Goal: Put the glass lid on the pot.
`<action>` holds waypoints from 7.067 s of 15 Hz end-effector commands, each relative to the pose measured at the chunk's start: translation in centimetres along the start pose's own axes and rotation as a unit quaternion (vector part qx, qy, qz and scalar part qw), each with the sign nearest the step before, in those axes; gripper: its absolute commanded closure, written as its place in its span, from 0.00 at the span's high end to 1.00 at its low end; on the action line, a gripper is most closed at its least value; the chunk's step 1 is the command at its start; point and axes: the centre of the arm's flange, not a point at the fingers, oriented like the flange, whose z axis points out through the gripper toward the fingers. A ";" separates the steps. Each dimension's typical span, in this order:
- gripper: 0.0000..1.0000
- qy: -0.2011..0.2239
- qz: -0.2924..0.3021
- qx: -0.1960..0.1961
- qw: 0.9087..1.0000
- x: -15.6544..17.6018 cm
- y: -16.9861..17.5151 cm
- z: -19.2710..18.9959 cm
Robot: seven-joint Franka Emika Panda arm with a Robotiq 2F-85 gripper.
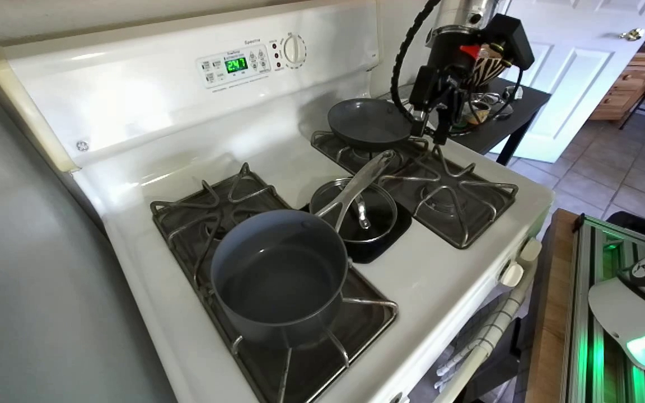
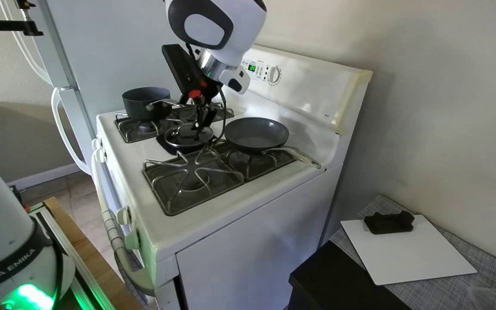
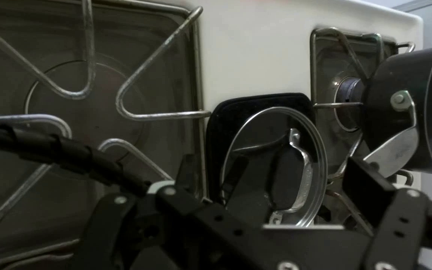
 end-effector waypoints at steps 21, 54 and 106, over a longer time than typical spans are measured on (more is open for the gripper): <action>1.00 -0.095 0.189 0.065 0.975 12.2 -3.7 8.2; 0.24 -0.165 0.255 -0.085 0.949 16.6 -7.5 13.0; 0.02 -0.167 0.155 0.021 0.973 14.1 -25.6 6.0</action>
